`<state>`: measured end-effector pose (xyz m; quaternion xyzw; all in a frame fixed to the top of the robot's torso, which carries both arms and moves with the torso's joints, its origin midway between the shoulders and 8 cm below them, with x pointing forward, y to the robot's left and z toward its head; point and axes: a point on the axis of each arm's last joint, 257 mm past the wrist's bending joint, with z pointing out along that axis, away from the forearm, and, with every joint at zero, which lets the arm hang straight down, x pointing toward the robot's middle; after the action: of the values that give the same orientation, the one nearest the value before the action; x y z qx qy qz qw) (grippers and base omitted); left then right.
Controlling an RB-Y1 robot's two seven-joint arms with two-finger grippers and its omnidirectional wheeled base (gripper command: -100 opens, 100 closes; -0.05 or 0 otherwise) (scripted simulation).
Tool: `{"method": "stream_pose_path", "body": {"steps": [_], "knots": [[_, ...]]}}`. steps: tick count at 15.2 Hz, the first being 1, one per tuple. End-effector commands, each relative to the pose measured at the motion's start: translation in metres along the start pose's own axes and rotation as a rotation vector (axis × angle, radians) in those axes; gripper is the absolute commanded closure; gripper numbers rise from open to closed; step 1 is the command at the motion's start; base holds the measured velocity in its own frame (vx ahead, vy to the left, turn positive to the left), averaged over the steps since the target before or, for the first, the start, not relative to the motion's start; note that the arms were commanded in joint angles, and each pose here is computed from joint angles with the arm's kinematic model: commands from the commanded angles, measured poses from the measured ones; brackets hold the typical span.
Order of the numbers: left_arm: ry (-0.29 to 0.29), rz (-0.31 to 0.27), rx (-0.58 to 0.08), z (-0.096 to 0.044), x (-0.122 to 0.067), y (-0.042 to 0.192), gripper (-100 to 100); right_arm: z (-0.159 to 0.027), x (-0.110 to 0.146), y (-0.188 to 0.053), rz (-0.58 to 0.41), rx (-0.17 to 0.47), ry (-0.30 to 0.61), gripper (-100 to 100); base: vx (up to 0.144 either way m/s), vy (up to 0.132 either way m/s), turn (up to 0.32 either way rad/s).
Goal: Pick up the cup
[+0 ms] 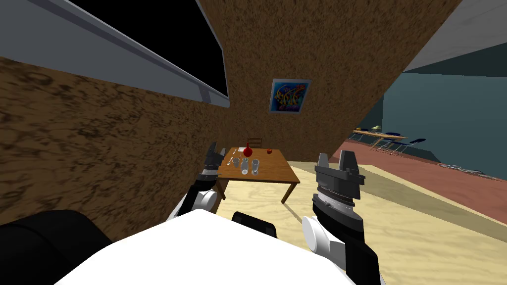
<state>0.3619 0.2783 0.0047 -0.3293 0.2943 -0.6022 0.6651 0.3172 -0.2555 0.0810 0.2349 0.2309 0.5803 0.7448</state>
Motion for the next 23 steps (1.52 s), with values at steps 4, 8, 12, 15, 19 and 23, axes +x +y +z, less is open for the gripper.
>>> {"method": "stream_pose_path", "body": {"steps": [4,8,12,15,19,23], "knots": [[0.049,0.011,-0.091,0.001,0.0,0.027,-100,0.0,0.0,0.0,0.0,0.0,0.0,0,0.011,-0.013,-0.069],[0.066,0.011,-0.169,0.001,-0.002,0.049,-100,0.0,0.0,0.0,0.0,0.0,0.0,0,0.017,-0.02,-0.074],[0.078,0.009,-0.25,-0.001,-0.007,0.073,-100,0.0,0.0,0.0,0.0,0.0,0.0,0,0.013,-0.024,-0.077],[0.081,0.007,-0.303,-0.003,-0.01,0.088,-100,0.0,0.0,0.0,0.0,0.0,0.0,0,0.014,-0.02,-0.066],[0.082,0.006,-0.377,-0.007,-0.014,0.107,-100,0.0,0.0,0.0,0.0,0.0,0.0,0,0.014,-0.021,-0.072],[0.082,0.005,-0.446,-0.012,-0.019,0.126,-100,0.0,0.0,0.0,0.0,0.0,0.0,0,0.013,-0.02,-0.067]]}}
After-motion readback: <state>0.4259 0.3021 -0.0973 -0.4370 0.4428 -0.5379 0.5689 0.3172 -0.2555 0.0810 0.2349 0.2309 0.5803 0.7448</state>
